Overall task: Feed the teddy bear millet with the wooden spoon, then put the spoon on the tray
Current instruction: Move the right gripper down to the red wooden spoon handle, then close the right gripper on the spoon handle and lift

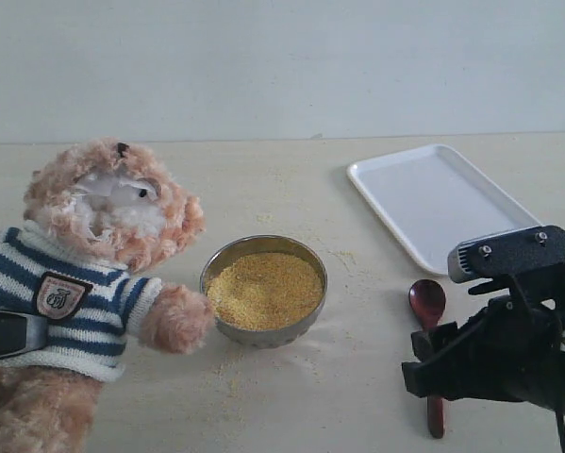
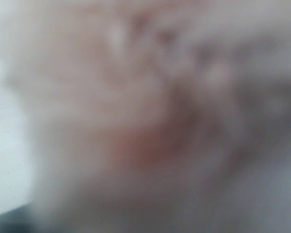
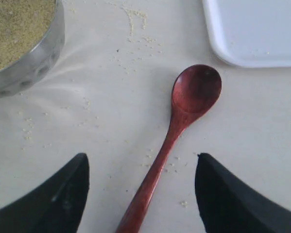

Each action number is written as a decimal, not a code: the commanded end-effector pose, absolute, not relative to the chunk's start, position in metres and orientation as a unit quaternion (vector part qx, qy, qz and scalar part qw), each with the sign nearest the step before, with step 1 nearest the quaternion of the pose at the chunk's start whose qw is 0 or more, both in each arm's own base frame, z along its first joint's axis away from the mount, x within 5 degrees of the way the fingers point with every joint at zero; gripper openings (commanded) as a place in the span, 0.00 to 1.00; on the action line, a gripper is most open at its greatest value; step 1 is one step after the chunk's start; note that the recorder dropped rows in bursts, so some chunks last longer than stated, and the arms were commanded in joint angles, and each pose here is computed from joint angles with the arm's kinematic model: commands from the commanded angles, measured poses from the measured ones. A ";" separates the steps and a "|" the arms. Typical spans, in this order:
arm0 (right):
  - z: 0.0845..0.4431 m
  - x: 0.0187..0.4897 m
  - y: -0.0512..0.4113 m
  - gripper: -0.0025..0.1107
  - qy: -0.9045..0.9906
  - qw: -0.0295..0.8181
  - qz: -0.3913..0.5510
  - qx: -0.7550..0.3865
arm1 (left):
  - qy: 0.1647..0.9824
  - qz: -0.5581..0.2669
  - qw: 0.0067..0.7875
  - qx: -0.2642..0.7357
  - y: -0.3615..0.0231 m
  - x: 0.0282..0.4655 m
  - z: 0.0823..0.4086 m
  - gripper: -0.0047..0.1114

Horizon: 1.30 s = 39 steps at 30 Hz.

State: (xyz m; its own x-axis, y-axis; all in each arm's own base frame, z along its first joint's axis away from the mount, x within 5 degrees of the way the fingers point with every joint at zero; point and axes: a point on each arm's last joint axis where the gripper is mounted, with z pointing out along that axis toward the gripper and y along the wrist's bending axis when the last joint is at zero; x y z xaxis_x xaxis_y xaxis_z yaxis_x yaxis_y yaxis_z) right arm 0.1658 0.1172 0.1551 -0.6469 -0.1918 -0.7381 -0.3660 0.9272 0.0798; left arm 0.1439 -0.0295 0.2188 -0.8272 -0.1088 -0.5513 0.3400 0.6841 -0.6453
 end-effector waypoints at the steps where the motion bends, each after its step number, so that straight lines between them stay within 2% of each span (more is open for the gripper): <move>1: 0.150 0.156 0.118 0.57 0.898 0.402 0.110 -0.144 | 0.866 -0.401 0.291 0.062 -0.031 0.143 0.221 0.08; 10: 0.150 0.129 0.121 0.57 0.893 0.433 -0.001 -0.122 | 0.866 -0.401 0.291 0.062 -0.031 0.143 0.221 0.08; 17: 0.152 0.124 0.139 0.57 0.898 0.417 0.018 -0.136 | 0.866 -0.401 0.291 0.062 -0.031 0.143 0.221 0.08; 23: 0.132 0.128 0.152 0.57 0.912 0.381 -0.020 -0.149 | 0.866 -0.401 0.291 0.062 -0.031 0.143 0.221 0.08; 30: 0.117 0.132 0.168 0.57 0.922 0.350 -0.023 -0.167 | 0.866 -0.401 0.291 0.062 -0.031 0.143 0.221 0.08; 39: 0.113 0.148 0.157 0.57 0.943 0.319 -0.003 -0.094 | 0.867 -0.400 0.292 0.061 -0.030 0.143 0.221 0.08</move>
